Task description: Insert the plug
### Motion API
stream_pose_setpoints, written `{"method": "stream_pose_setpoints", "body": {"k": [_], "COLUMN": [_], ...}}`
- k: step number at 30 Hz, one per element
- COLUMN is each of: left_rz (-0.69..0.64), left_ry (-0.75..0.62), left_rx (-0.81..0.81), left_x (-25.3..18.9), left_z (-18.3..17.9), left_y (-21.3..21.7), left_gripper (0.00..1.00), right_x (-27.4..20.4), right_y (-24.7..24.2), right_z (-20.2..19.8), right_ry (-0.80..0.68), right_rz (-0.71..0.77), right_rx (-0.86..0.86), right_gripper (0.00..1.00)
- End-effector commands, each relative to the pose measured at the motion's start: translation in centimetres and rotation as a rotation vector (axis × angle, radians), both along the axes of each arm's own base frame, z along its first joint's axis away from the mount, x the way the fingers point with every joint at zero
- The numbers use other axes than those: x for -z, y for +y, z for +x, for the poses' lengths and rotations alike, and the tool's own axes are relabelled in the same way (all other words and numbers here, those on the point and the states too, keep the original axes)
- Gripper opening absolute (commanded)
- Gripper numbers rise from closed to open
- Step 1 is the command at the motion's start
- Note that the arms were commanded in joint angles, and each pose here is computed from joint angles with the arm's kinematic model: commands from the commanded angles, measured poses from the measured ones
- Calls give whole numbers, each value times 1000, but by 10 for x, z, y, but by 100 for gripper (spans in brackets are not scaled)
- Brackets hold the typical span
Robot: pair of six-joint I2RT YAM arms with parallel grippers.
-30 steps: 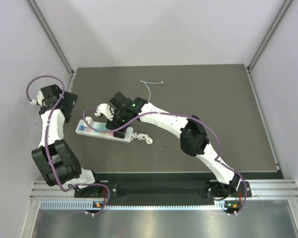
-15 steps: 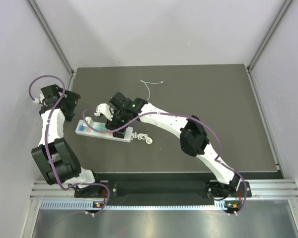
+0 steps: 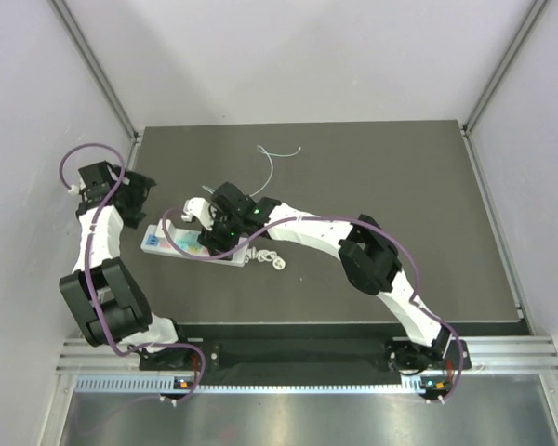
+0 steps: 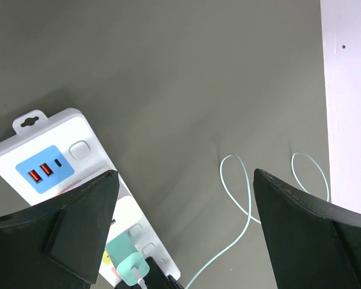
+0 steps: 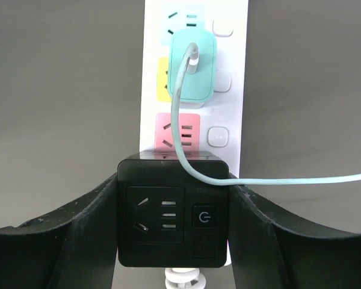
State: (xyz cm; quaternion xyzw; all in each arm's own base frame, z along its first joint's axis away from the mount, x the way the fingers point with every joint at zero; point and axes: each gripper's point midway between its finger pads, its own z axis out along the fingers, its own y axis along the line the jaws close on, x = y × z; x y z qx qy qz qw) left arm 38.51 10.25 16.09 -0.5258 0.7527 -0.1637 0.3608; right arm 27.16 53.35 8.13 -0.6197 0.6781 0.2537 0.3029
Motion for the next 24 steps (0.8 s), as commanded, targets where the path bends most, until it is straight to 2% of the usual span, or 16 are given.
{"method": "stream_pose_setpoints", "body": {"k": [1,6,10,12,15,16,20,21,23,24], "left_rz": [41,71,86,119,118,96,77,96,135,143], "left_ry": [-65,-69,-68,-87,-116,-143,-220,-246,-287,-291], "left_rx": [21,52,71,82,120,164,246,249,266,277], "left_x": [-12,-17,-25,-33,-40,-47,-68,-78,-93,-96], "left_z": [8,10,5,6,9,12,16,14,11,9], "left_y": [5,4,-4,-11,-18,-27,-44,-45,-48,-49], "left_gripper": [97,96,96,96,96,96,96,97,98,98], "right_x": [85,98,92,79,42,22,-28,-46,-64,-81], "right_y": [-35,-41,-40,-39,-35,-33,-29,-27,-28,-31], "right_z": [-30,-34,-30,-20,-3,1,13,14,15,14], "right_ry": [124,159,133,115,75,51,-14,-29,-45,-58], "right_rz": [-174,-176,-156,-137,-62,-26,85,113,140,160], "right_rx": [22,29,37,59,82,86,84,82,81,80], "right_gripper": [0,0,0,5,23,39,71,84,97,100]}}
